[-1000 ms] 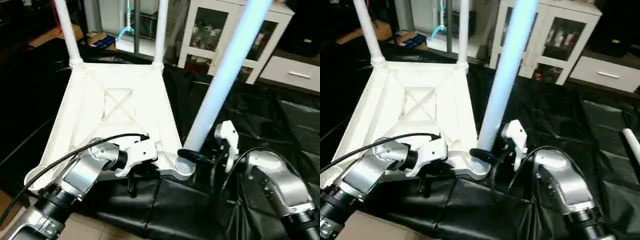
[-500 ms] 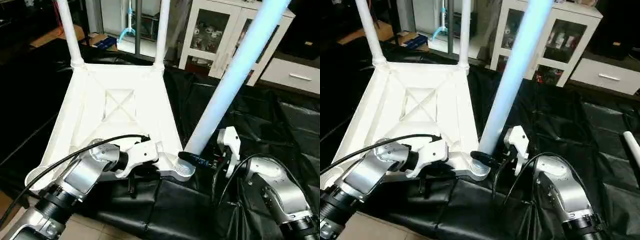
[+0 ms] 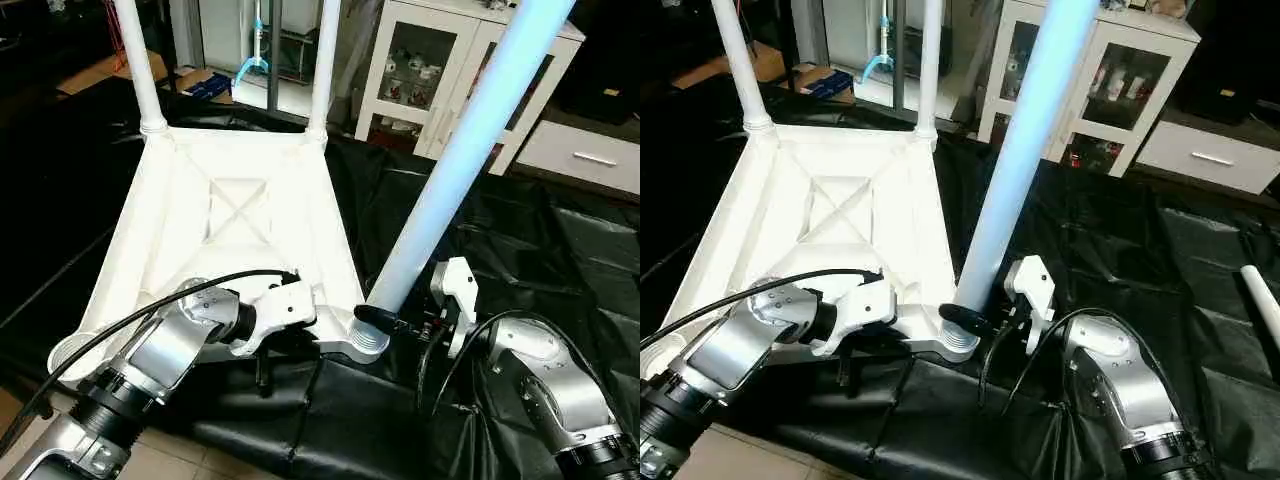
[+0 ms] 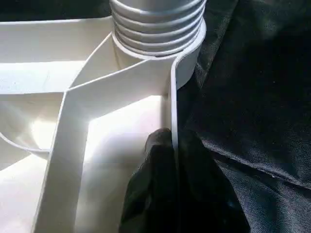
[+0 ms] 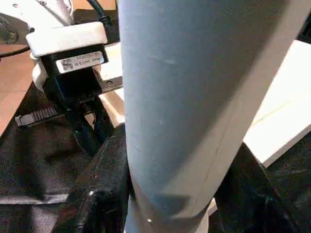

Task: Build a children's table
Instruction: Insert table leg to table base

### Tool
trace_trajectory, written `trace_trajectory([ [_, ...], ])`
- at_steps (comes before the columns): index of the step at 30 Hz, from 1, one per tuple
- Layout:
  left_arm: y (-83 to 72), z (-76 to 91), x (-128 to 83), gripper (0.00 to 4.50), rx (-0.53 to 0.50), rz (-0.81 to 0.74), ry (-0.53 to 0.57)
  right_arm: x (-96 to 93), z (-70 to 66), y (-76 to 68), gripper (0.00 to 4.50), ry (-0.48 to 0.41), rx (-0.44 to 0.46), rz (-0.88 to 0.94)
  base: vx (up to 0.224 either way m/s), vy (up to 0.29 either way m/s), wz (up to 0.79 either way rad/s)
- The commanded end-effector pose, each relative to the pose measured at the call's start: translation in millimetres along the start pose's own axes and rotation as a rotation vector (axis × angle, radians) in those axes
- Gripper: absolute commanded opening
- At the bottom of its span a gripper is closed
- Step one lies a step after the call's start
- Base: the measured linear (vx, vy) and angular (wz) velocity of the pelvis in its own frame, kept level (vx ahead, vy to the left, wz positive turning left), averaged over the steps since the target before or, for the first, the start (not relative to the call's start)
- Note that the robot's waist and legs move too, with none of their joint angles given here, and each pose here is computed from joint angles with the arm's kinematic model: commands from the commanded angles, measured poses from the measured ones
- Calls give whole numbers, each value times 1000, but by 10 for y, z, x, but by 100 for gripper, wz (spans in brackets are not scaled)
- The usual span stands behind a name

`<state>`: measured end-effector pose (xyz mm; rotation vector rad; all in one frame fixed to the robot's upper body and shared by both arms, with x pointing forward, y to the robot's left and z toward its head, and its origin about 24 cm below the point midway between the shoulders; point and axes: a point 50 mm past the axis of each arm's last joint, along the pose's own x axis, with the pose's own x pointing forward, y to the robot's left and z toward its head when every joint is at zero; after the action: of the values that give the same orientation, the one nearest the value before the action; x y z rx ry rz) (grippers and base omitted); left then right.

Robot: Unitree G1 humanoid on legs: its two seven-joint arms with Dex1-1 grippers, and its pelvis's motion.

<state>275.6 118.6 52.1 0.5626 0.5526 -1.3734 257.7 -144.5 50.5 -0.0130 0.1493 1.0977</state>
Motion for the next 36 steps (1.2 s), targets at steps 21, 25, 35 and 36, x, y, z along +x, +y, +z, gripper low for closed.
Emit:
trace_trajectory([
  [21, -65, -23, 52, 0, -17, -53, -27, -295, -621, -102, 183, 262, 228, -198, 0, 0, 0],
  [25, -59, -22, 50, 0, -17, -52, -26, -277, -629, -79, 183, 281, 209, -173, 0, 0, 0],
  [35, 74, 32, 45, 0, -72, 79, -16, -262, -622, -351, 183, 260, 177, -495, 0, 0, 0],
  [36, 74, 32, 45, 0, -72, 79, -16, -262, -622, -351, 183, 260, 177, -495, 0, 0, 0],
])
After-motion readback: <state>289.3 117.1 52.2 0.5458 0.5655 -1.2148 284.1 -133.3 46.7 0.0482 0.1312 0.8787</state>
